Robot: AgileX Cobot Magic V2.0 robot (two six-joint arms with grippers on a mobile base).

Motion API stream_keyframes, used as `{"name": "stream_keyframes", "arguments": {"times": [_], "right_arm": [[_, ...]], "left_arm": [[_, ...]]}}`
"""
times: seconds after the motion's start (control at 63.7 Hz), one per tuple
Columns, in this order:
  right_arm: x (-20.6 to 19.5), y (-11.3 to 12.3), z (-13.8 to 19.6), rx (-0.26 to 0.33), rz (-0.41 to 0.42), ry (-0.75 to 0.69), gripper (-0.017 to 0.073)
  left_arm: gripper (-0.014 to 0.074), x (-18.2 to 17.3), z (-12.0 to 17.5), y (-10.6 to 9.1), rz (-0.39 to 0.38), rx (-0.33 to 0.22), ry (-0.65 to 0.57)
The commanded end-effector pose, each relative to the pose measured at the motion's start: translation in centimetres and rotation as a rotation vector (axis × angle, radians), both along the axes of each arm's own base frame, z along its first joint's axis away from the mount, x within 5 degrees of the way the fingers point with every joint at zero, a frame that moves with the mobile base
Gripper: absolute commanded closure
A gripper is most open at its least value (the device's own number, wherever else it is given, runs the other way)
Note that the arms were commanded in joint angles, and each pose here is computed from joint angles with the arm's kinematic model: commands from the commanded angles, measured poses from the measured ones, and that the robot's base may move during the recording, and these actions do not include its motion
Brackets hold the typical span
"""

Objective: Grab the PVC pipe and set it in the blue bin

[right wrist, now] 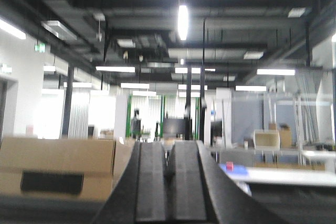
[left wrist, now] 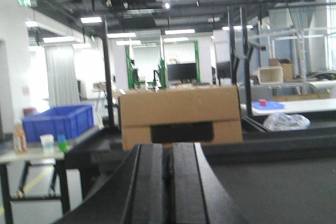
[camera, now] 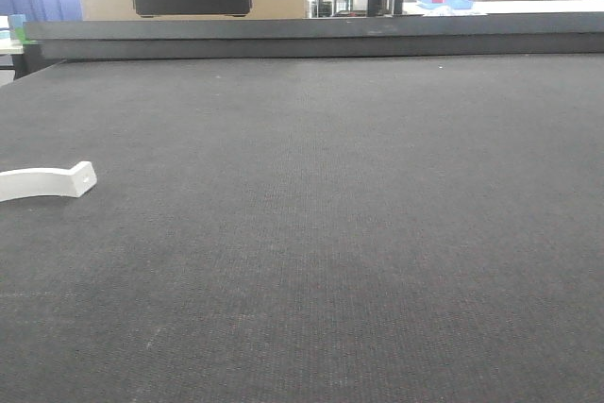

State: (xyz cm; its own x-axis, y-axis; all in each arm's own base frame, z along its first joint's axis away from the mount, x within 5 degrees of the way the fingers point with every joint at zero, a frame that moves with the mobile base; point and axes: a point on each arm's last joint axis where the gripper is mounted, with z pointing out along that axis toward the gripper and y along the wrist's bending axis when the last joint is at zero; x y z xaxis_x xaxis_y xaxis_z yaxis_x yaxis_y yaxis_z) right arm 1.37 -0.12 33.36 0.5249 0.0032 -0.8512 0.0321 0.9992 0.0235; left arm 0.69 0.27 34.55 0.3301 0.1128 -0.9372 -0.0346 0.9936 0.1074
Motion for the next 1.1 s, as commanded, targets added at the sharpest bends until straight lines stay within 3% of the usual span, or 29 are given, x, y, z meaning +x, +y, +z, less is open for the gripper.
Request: {"name": "stream_keyframes", "arguments": {"times": [0.0, 0.22, 0.518, 0.707, 0.832, 1.083], "right_arm": [[-1.3, 0.1, 2.5, -0.007, 0.002, 0.005, 0.0727], [0.4, 0.2, 6.5, -0.006, 0.019, 0.289, 0.0727], [7.8, 0.3, 9.3, 0.023, 0.062, 0.811, 0.0727], [12.9, 0.2, 7.6, 0.040, 0.087, 1.179, 0.0727], [16.4, 0.1, 4.8, 0.053, 0.094, 1.401, 0.0727], [21.4, 0.1, -0.1, 0.092, 0.120, 1.672, 0.0727]], "left_arm": [[0.0705, -0.4, 2.2, 0.2, 0.030, 0.033, 0.016], [0.0705, 2.4, 7.2, 0.3, 0.038, 0.011, 0.159], [0.0705, 10.0, 10.6, -0.4, -0.003, -0.090, 0.579], [0.0705, 14.9, 9.1, -0.5, 0.022, -0.088, 0.887], [0.0705, 17.7, 7.2, -0.6, 0.033, -0.084, 1.024], [0.0705, 21.6, 3.3, -0.8, 0.048, -0.080, 1.269]]}}
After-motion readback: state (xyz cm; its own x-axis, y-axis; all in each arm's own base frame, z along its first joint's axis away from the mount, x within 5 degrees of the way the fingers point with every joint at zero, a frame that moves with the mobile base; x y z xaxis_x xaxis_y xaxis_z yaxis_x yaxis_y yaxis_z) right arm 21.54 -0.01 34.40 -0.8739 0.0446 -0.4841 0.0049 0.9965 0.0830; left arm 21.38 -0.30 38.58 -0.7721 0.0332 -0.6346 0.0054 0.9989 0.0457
